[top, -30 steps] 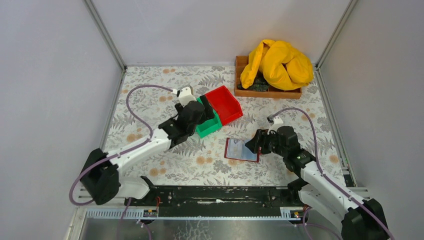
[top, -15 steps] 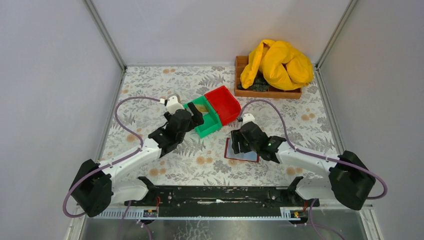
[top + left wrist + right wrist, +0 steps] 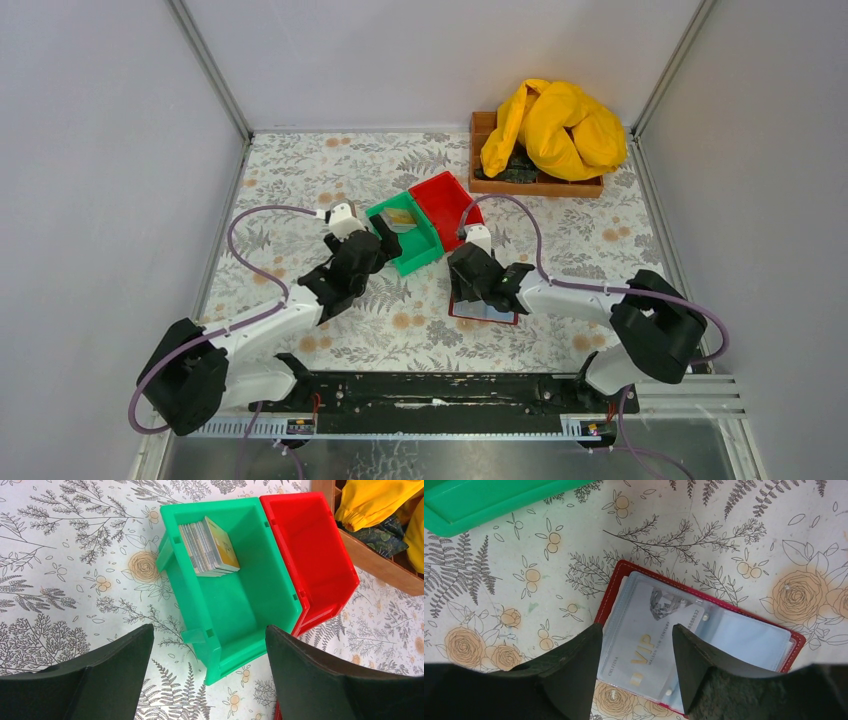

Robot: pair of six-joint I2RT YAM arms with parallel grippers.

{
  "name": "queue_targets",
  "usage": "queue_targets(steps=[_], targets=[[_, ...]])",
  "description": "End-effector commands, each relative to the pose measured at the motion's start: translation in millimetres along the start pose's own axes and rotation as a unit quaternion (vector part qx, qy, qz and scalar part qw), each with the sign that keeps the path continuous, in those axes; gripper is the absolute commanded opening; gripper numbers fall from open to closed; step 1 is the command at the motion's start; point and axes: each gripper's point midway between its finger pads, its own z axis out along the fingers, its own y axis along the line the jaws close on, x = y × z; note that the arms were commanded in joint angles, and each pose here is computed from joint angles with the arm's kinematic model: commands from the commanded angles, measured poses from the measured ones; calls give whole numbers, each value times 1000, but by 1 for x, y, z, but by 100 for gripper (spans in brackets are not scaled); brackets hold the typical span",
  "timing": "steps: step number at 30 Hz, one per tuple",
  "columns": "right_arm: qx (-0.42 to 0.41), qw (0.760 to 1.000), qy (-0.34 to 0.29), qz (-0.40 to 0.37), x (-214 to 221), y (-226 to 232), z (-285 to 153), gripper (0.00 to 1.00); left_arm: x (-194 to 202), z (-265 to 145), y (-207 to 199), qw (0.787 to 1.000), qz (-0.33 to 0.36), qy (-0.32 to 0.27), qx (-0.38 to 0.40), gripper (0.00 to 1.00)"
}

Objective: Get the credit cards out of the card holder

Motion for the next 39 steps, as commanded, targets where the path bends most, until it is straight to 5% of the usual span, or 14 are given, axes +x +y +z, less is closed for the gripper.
queue_targets(steps=[1, 20, 39], targets=[[9, 999, -29, 43, -16, 4, 0, 60, -18, 0, -5, 999, -12, -40, 7, 88], [33, 999, 5, 30, 10, -7, 12, 46, -6, 10, -4, 1000, 5, -22, -5, 89], [67, 997, 41, -15, 30, -23, 16, 47, -3, 13, -6, 1000, 14, -15, -5, 89]])
